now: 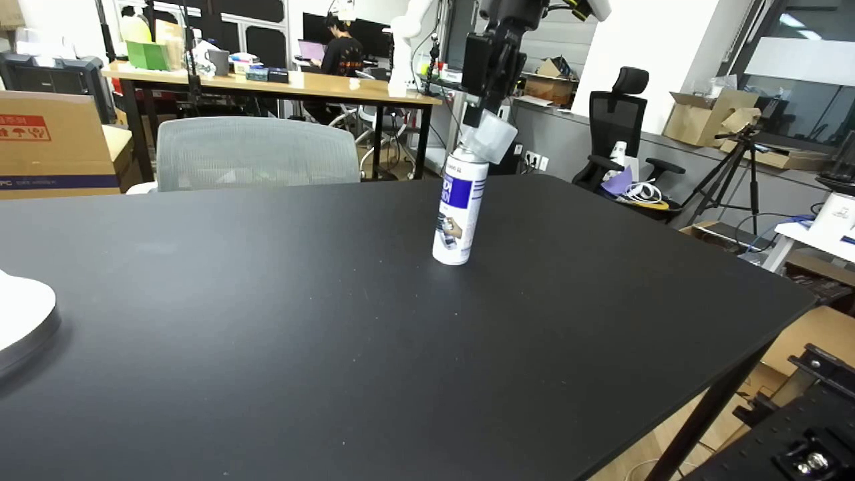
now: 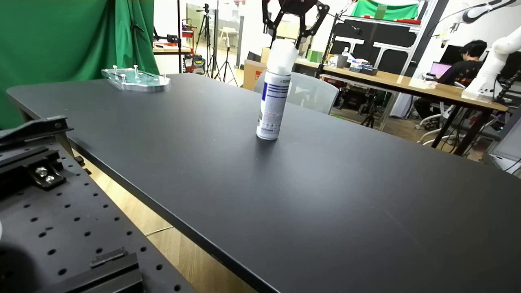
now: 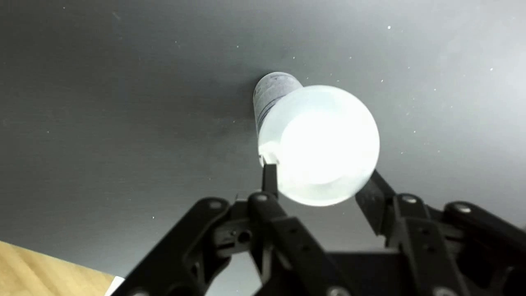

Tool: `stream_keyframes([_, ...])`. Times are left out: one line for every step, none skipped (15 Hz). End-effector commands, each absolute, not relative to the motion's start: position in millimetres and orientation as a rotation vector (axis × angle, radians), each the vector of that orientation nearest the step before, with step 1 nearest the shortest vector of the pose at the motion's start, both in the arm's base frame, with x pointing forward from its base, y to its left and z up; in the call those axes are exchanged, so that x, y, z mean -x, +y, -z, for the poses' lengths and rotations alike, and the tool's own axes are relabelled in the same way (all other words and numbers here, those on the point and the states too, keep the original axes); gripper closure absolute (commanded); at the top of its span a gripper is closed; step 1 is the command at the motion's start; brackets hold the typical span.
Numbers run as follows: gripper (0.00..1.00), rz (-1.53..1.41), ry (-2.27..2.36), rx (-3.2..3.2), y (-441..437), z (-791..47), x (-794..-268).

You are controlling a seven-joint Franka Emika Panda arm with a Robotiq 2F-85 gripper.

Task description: Remove the lid from the bottle and put it on the table

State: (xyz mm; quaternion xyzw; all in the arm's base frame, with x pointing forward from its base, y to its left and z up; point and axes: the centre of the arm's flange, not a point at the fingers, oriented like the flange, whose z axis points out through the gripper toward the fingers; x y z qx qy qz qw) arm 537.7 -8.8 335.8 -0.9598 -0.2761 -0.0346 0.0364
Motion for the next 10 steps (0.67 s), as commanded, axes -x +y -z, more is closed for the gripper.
stream_keyframes([0.73,0.028,-0.833,3.0,0.7,-359.6,-530.4])
stream_keyframes([0.73,0.008,-0.83,3.02,3.1,-363.9,-528.4])
stream_keyframes([0.73,-0.006,-0.828,3.041,6.2,-368.2,-526.0])
stream_keyframes([0.73,-0.018,-0.83,3.057,9.6,-371.7,-524.2])
stream_keyframes([0.73,-0.038,-0.841,3.068,14.5,-373.8,-522.9])
stream_keyframes([0.73,-0.056,-0.854,3.073,19.4,-374.8,-522.1])
stream_keyframes([0.73,-0.074,-0.869,3.077,24.4,-374.4,-521.6])
stream_keyframes([0.73,-0.09,-0.887,3.075,30.7,-371.0,-521.8])
stream_keyframes([0.73,-0.103,-0.906,3.07,36.1,-367.9,-521.7])
stream_keyframes([0.73,-0.116,-0.922,3.066,43.2,-362.3,-522.1])
